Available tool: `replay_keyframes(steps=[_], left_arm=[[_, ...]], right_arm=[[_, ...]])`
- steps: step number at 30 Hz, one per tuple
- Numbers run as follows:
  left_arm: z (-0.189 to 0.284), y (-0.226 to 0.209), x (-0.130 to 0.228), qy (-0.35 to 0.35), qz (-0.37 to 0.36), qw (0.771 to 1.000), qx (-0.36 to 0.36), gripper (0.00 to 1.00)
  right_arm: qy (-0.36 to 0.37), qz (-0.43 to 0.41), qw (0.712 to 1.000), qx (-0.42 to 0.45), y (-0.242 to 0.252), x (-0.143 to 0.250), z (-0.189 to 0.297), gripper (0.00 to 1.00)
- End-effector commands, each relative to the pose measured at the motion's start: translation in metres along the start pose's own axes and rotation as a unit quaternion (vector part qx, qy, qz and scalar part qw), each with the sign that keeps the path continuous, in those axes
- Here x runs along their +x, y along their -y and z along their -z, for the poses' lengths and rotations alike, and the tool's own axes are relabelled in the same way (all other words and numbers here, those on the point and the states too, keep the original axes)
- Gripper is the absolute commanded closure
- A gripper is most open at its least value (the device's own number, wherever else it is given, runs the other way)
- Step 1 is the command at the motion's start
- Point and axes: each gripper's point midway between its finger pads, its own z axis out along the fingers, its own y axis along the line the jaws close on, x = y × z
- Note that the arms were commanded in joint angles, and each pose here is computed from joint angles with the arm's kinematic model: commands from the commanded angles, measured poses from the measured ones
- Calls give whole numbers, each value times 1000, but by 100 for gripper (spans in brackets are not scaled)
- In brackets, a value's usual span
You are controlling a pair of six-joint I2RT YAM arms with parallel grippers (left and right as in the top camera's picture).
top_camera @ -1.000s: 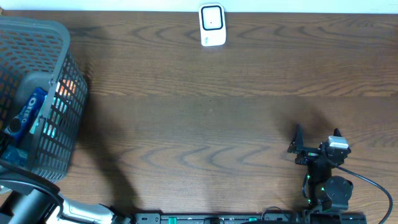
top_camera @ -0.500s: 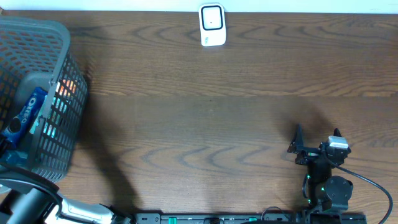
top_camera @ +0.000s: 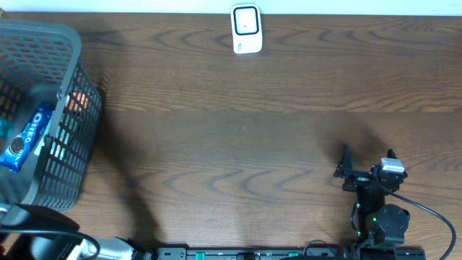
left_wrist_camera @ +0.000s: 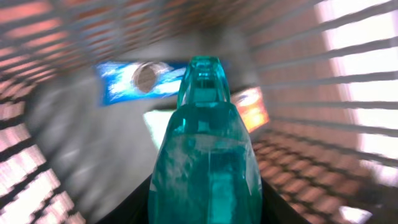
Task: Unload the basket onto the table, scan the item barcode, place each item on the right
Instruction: 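Grasp the teal mouthwash bottle by its cap with the left gripper, then lift the bottle out and carry it toward the white scanner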
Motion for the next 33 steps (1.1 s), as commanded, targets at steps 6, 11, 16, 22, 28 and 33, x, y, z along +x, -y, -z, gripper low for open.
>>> replay_keyframes(steps=[6, 11, 16, 22, 28, 33], left_arm=[[93, 125, -10, 63, -8, 951, 303, 77], [136, 175, 13, 67, -49, 924, 374, 77], [146, 230, 62, 24, -120, 901, 415, 77], [126, 301, 145, -57, -206, 878, 429, 77], [106, 339, 210, -95, -271, 864, 414, 76], [87, 358, 252, -103, -329, 854, 391, 76]], right_arm=[[1, 6, 1000, 8, 3, 0, 0, 1], [1, 6, 1000, 8, 3, 0, 0, 1], [1, 6, 1000, 8, 3, 0, 0, 1], [1, 6, 1000, 8, 3, 0, 0, 1], [1, 6, 1000, 8, 3, 0, 0, 1], [1, 6, 1000, 8, 3, 0, 0, 1]])
